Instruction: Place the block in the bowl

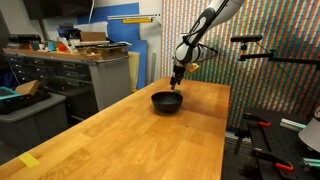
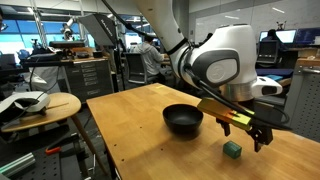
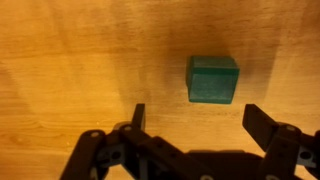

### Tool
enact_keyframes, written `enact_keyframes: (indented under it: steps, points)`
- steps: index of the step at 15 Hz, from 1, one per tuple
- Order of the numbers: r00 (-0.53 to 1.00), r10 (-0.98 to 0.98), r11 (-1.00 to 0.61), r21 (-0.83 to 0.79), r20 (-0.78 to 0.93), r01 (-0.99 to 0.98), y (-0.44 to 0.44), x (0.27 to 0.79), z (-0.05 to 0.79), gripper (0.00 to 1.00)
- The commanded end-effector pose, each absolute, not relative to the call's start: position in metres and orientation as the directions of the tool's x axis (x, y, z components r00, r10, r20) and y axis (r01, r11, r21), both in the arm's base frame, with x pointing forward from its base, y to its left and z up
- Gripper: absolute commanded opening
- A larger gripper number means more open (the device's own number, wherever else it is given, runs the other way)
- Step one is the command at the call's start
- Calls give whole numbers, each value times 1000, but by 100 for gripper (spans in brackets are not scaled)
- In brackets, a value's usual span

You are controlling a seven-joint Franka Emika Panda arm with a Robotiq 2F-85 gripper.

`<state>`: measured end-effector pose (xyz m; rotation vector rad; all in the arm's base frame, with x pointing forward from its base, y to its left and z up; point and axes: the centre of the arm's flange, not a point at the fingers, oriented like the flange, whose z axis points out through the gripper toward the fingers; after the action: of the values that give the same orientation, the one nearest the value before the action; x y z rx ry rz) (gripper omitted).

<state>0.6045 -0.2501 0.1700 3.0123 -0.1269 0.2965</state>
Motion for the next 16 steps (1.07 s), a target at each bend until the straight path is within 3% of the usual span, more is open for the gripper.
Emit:
enact_keyframes:
  steps: [1,9,10,11,13,16]
  points:
    - [979,-70,-992,90,190,-88,-263,619,166,100]
    - [996,-36,-998,43,83,-40,-253,608,157,100]
    - [996,-40,-998,41,80,-43,-254,608,157,94]
    - [996,-41,-998,40,76,-44,-256,608,156,73]
    - [996,-45,-998,38,71,-48,-259,608,157,69]
    - [997,-48,-998,27,61,-49,-262,608,157,45]
